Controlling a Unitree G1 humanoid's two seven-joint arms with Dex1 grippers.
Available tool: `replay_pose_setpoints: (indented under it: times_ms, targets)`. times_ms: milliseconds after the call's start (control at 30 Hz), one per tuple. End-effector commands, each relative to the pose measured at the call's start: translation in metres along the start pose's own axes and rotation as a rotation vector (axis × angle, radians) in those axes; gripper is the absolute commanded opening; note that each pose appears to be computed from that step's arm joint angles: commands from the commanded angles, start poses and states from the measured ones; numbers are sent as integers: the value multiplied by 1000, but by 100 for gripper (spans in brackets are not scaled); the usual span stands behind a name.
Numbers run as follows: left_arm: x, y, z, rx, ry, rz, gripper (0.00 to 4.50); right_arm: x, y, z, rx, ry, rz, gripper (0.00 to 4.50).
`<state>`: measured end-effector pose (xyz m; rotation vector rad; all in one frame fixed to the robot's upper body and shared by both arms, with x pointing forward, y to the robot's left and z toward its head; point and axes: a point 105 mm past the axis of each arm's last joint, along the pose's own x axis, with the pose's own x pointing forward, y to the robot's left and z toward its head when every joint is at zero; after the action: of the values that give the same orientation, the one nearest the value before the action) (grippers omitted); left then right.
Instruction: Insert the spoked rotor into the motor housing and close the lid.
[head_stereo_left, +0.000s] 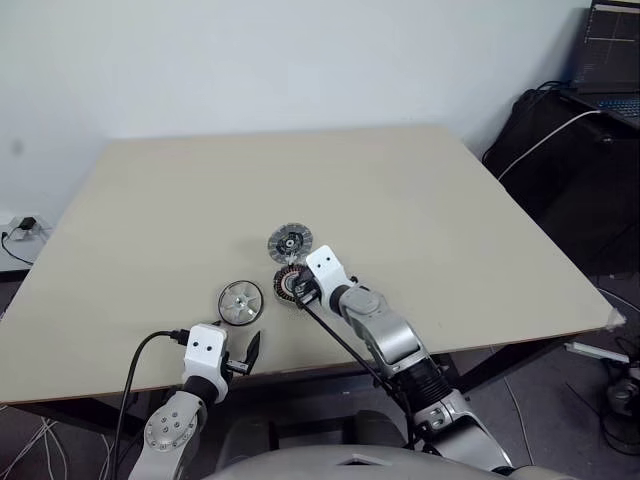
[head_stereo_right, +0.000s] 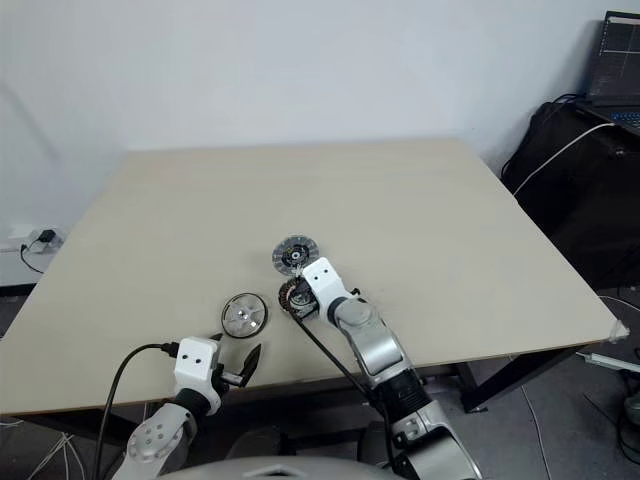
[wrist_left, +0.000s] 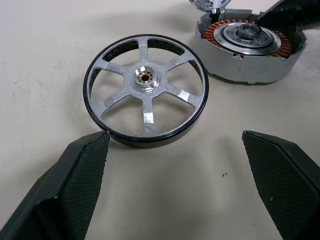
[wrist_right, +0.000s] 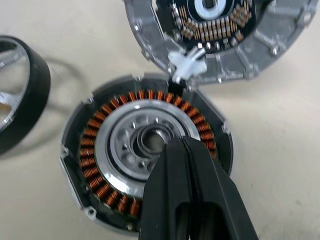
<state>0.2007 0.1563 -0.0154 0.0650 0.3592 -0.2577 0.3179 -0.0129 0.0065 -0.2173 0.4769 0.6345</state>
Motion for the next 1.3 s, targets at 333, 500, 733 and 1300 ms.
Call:
replay_pose_setpoints:
  times_ms: [333, 500, 733, 1300]
  targets:
    - [1, -1, 11, 5, -47, -2, 450, 0, 4, 21, -2, -93, 20, 2]
    - [1, -1, 11, 6, -46, -4, 450, 0, 4, 22, 8, -99, 20, 2]
    - [2, -2, 11, 3, -48, -3, 450, 3, 13, 17, 7, -78, 68, 2]
    - [1, -4, 7, 1, -44, -8, 450, 6, 2, 10, 23, -59, 17, 2]
